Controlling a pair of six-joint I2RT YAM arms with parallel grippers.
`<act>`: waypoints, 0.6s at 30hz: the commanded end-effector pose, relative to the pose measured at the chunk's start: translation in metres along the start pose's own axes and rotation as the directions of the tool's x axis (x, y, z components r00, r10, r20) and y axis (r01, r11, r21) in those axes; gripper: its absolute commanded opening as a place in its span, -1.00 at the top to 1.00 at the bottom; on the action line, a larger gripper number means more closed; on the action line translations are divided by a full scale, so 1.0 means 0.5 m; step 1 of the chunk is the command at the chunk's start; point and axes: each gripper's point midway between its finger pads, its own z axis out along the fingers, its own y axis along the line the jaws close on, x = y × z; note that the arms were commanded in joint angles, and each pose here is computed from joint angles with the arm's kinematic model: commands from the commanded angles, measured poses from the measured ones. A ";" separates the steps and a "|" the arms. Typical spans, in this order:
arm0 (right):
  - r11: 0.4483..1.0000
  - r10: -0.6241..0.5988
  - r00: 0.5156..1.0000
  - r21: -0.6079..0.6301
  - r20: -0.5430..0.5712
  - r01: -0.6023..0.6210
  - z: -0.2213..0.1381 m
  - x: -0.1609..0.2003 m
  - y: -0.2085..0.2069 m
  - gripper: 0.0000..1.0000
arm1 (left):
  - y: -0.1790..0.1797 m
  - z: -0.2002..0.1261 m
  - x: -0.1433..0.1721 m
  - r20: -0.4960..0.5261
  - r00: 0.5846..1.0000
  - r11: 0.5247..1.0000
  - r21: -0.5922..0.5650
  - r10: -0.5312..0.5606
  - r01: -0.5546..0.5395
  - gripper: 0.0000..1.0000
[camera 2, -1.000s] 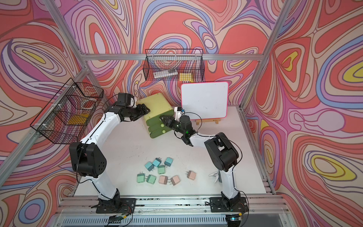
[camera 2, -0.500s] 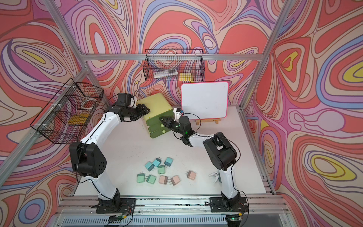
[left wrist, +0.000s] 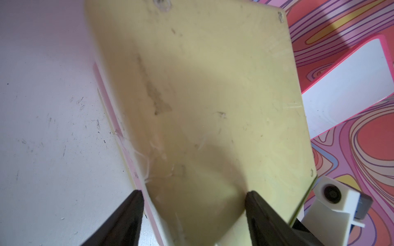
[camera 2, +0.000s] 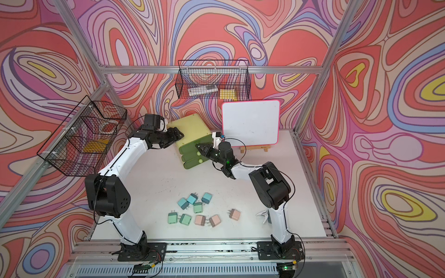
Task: Place the plugs into the drawer by color
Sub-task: Open the drawer in the storage box.
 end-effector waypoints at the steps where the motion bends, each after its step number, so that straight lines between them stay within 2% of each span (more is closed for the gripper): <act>1: 0.999 -0.042 0.999 0.022 -0.013 0.043 -0.012 0.013 0.026 0.80 | 0.057 0.031 0.042 -0.072 0.997 0.996 -0.090 -0.021 0.014 -0.48; 18: 0.984 -0.111 0.994 0.136 -0.021 0.113 -0.139 0.094 0.055 0.80 | 0.058 0.035 0.048 -0.072 0.996 0.996 -0.085 -0.048 0.041 -0.47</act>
